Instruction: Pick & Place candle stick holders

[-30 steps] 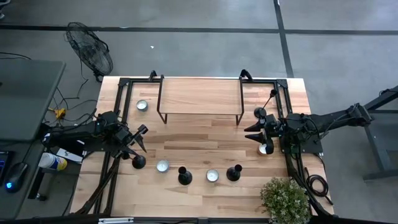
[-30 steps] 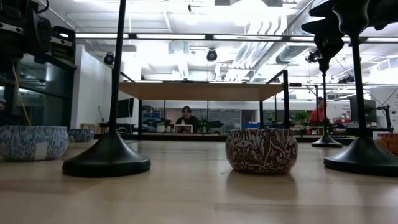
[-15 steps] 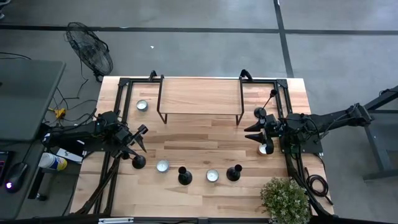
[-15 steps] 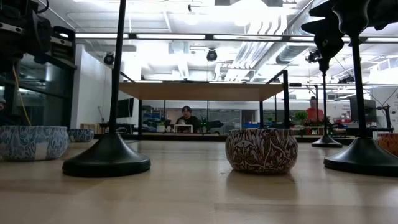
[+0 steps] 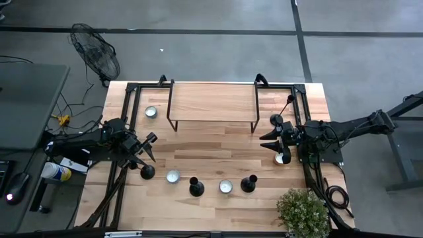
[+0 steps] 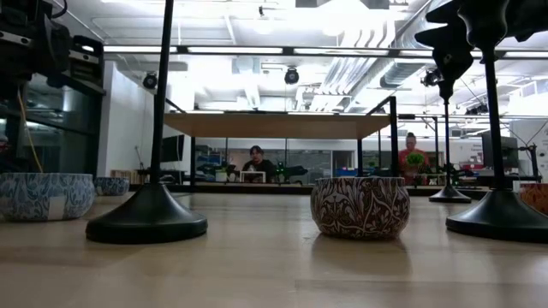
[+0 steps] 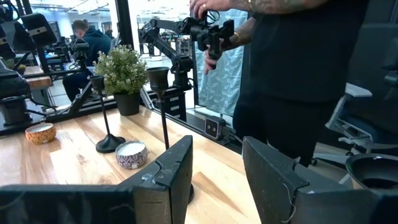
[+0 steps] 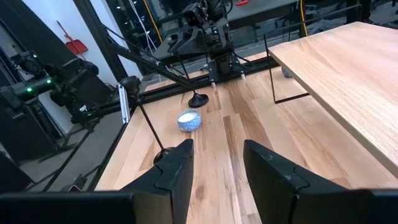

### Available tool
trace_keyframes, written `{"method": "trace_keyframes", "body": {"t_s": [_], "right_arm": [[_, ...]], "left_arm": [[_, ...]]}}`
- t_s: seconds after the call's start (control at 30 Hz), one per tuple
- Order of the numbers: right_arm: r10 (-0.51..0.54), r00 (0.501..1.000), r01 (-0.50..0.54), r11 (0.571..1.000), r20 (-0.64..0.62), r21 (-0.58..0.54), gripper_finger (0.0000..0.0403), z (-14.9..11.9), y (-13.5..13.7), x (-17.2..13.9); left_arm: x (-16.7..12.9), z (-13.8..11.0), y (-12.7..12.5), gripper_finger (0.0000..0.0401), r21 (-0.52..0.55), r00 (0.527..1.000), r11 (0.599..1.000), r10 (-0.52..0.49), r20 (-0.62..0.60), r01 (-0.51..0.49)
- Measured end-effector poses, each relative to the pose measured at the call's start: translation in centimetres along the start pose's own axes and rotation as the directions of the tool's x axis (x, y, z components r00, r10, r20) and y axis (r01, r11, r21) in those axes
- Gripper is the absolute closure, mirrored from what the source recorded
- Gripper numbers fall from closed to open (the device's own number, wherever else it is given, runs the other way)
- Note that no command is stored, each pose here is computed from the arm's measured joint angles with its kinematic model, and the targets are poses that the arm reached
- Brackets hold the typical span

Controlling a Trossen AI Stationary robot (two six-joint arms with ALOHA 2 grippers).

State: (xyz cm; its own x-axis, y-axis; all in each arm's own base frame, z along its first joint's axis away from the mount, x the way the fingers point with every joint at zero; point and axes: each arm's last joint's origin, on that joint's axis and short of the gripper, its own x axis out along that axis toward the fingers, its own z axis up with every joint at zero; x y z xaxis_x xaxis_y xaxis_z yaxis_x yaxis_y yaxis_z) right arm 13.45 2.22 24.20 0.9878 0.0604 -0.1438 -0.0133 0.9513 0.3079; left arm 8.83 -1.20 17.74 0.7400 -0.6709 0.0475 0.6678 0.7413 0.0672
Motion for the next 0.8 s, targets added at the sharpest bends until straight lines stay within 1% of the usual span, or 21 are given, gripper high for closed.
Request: {"method": "trace_keyframes", "body": {"t_s": [0.13, 0.3, 0.37, 0.47, 0.6, 0.67, 0.73, 0.8], "right_arm": [[0.002, 0.999, -0.002, 1.0, 0.041, 0.006, 0.027, 0.4, 0.1, 0.0], [-0.014, 0.997, 0.008, 0.997, 0.074, 0.076, 0.027, 0.6, 0.1, 0.0], [-0.024, 0.997, 0.019, 0.998, 0.074, 0.067, 0.027, 0.6, 0.1, 0.0], [-0.093, 0.992, 0.091, 0.996, 0.082, 0.027, 0.027, 0.5, -0.2, 0.0], [-0.197, 0.974, 0.196, 0.98, 0.109, 0.021, 0.027, 0.6, -0.5, -0.1], [-0.244, 0.963, 0.243, 0.97, 0.117, 0.023, 0.027, 0.5, -0.6, -0.1], [-0.29, 0.952, 0.29, 0.957, 0.099, 0.007, 0.027, 0.3, -0.8, -0.1], [-0.364, 0.926, 0.366, 0.931, 0.096, 0.001, 0.027, 0.1, -1.1, -0.2]], "left_arm": [[0.0, 0.0, 0.0, 0.0264, 0.0, 1.0, 1.0, 0.0, 0.0, 0.0], [0.0, 0.0, 0.0, 0.0264, 0.0, 1.0, 1.0, 0.0, 0.0, 0.0], [0.0, 0.0, 0.0, 0.0264, 0.0, 1.0, 1.0, 0.001, 0.0, -0.001], [0.0, 0.0, 0.0, 0.0264, 0.0, 1.0, 1.0, 0.001, 0.0, -0.001], [0.0, 0.0, 0.0, 0.0264, 0.0, 1.0, 1.0, 0.001, 0.0, -0.001], [0.0, 0.0, 0.0, 0.0264, 0.0, 1.0, 1.0, 0.005, 0.0, -0.005], [0.0, 0.0, 0.0, 0.0264, 0.0, 1.0, 1.0, 0.005, 0.0, -0.005], [0.0, 0.0, 0.0, 0.0264, 0.0, 1.0, 1.0, 0.004, 0.0, -0.004]]}}
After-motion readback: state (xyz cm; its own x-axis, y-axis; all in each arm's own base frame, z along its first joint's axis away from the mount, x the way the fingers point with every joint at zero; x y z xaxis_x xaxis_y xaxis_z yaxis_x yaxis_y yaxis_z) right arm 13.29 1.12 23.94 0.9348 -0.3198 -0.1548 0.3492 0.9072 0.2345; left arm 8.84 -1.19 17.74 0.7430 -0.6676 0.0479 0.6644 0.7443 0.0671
